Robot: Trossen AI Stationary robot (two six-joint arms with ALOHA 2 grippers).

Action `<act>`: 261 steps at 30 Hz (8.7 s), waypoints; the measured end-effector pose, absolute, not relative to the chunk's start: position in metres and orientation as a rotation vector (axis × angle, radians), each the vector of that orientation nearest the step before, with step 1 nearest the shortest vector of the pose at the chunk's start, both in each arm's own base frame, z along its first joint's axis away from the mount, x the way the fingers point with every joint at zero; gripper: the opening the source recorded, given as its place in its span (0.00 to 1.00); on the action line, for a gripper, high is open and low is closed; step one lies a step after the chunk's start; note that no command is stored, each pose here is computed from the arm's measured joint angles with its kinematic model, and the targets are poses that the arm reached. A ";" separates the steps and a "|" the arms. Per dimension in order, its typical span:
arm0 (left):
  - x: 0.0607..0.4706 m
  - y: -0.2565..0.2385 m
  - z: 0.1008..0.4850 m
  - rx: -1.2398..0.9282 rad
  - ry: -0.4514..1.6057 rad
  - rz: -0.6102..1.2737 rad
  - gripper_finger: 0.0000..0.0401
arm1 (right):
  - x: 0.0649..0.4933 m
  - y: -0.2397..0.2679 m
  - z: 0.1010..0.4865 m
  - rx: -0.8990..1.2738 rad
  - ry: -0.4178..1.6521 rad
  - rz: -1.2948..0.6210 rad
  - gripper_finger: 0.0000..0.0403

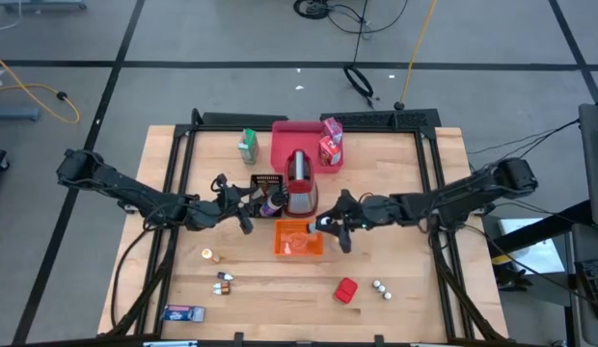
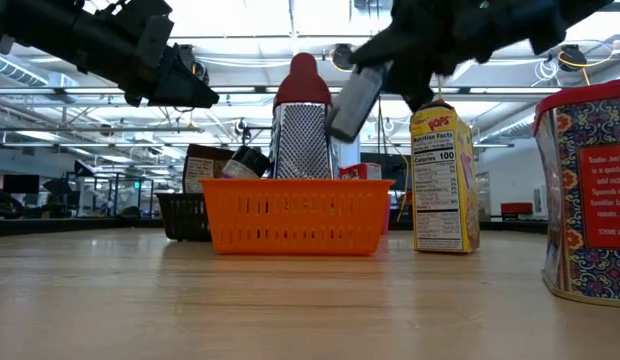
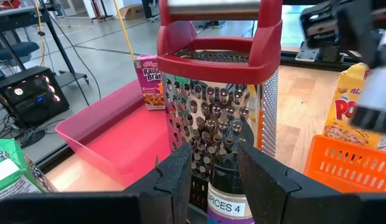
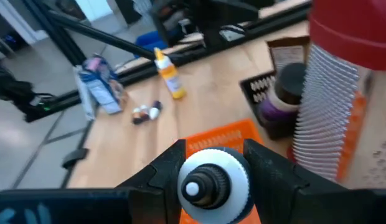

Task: Pick & Place Kitchen Items
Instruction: Put the large black food coloring bottle into the orange bin, then put the red food coloring bottle into the orange bin

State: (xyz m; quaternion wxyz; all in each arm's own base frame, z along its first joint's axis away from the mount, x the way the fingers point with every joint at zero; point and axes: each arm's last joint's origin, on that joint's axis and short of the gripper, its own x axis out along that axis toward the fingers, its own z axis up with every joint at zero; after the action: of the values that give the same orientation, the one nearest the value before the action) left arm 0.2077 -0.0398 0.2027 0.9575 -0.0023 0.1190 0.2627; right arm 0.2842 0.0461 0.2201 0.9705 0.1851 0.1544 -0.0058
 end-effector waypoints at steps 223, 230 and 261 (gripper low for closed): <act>0.207 -0.039 0.200 0.004 0.266 0.536 0.33 | 0.255 0.079 0.221 0.396 0.287 0.005 0.14; 0.207 -0.039 0.200 0.007 0.267 0.537 0.33 | 0.291 0.081 0.209 0.365 0.381 0.047 0.14; 0.207 -0.038 0.199 0.011 0.283 0.545 0.33 | 0.340 0.082 0.178 0.172 0.647 0.020 0.16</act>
State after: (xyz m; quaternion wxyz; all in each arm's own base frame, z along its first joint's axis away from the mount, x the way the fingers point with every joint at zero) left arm 0.2065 -0.0377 0.1985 0.9532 0.0055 0.1394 0.2683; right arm 0.3405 0.0824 0.1784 0.9444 0.0846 0.3177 0.0097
